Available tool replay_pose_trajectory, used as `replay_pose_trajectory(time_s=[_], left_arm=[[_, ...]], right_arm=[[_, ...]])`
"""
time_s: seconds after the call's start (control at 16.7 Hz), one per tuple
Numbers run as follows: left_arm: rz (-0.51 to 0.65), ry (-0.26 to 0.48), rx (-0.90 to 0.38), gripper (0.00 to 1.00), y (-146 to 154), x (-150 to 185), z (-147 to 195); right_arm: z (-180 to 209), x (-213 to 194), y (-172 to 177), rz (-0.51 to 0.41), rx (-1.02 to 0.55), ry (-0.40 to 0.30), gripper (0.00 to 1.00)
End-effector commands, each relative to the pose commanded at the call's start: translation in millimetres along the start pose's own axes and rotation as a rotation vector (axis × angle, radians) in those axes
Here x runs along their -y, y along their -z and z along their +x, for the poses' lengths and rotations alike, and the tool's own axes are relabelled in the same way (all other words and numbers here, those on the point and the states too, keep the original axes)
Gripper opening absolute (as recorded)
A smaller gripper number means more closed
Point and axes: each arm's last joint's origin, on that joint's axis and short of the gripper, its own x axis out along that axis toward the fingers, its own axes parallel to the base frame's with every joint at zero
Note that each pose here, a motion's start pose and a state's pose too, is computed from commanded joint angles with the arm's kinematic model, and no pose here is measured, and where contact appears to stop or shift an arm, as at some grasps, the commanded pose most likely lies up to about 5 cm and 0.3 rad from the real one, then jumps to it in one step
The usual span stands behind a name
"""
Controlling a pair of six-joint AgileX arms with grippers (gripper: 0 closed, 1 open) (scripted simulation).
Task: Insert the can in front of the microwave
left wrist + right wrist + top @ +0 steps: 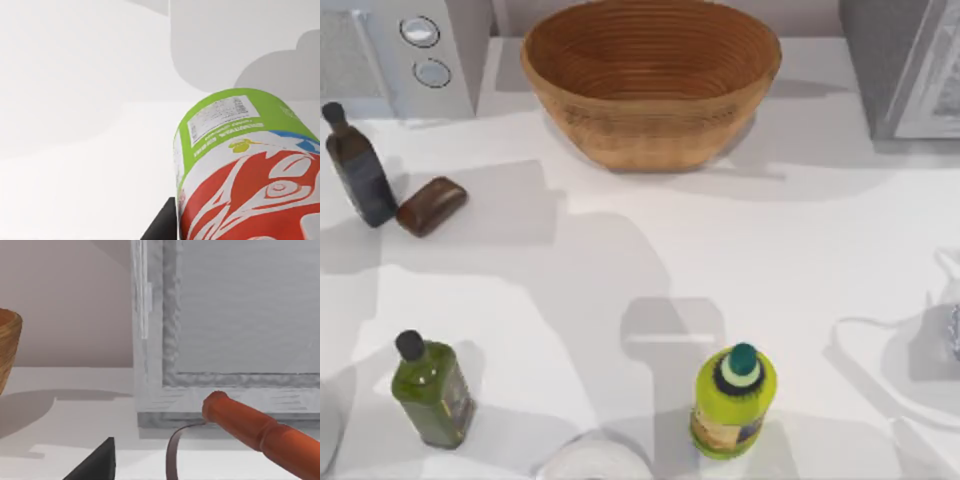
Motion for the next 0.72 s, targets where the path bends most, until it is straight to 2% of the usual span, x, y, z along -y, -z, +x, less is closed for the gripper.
replay_pose_trajectory(time_s=[0.24, 0.6, 0.72], left_arm=[[0.015, -0.003, -0.025, 0.0, 2.3, -2.0, 8.2], [-0.006, 0.003, 0.001, 0.0, -0.2, -1.4, 8.7], [-0.006, 0.003, 0.001, 0.15, -0.2, -1.4, 8.7]], right_arm=[[0.0, 0.0, 0.0, 0.0, 0.0, 0.0, 1.0], [0.0, 0.0, 0.0, 0.0, 0.0, 0.0, 1.0], [0.0, 0.0, 0.0, 0.0, 0.0, 0.0, 1.0]])
